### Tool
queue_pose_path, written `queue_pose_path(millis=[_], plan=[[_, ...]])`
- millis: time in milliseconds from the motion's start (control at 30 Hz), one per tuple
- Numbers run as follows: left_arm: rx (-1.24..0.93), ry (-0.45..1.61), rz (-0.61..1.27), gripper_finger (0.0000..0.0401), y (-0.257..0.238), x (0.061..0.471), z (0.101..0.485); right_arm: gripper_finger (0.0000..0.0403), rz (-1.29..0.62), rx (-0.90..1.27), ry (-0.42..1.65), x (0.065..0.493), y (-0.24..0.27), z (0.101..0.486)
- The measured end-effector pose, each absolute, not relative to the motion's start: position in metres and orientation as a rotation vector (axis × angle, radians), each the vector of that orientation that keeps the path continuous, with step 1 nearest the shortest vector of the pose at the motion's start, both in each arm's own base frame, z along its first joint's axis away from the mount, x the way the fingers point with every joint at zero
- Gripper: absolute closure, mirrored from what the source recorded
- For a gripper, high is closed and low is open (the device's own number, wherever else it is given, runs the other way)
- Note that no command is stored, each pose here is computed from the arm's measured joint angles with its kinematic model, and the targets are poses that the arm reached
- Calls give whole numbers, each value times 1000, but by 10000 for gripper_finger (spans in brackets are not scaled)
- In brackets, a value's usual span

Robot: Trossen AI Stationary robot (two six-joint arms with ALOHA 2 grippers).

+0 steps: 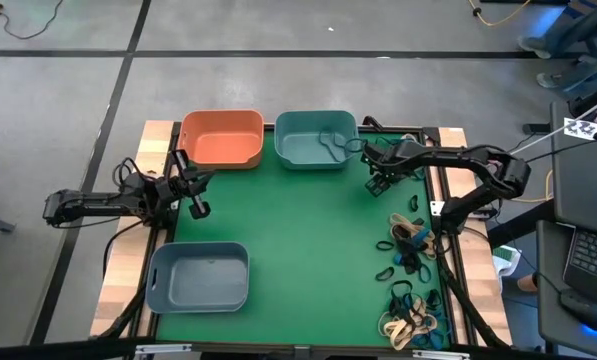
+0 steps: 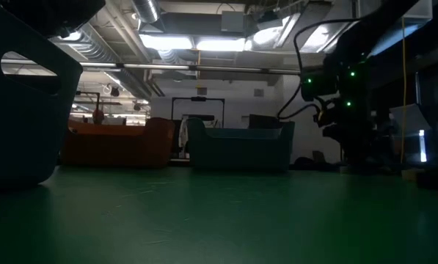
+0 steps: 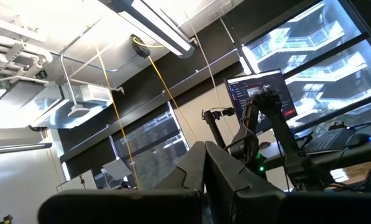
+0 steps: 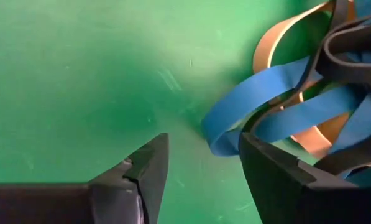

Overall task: Sort rubber bands into baskets
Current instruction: Put the blue rubber band into the green bin

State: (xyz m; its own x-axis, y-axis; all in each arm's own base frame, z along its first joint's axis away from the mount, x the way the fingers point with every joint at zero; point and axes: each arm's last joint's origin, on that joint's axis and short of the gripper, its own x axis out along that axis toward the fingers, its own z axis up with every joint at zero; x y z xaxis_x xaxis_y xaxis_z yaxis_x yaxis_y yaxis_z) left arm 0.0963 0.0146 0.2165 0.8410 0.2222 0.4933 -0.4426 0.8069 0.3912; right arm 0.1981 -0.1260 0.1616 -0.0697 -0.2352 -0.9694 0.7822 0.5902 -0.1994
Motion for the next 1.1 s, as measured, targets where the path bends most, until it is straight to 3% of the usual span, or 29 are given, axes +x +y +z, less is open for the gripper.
queue_pose_path(millis=[600, 1033, 1100], plan=[[535, -440, 371, 397, 15, 97, 216, 213, -921, 470, 1339, 195, -126, 146], [535, -440, 371, 397, 15, 97, 216, 385, -874, 329, 1362, 197, -128, 146], [535, -440, 371, 397, 15, 97, 216, 396, -870, 316, 1367, 197, -128, 147]])
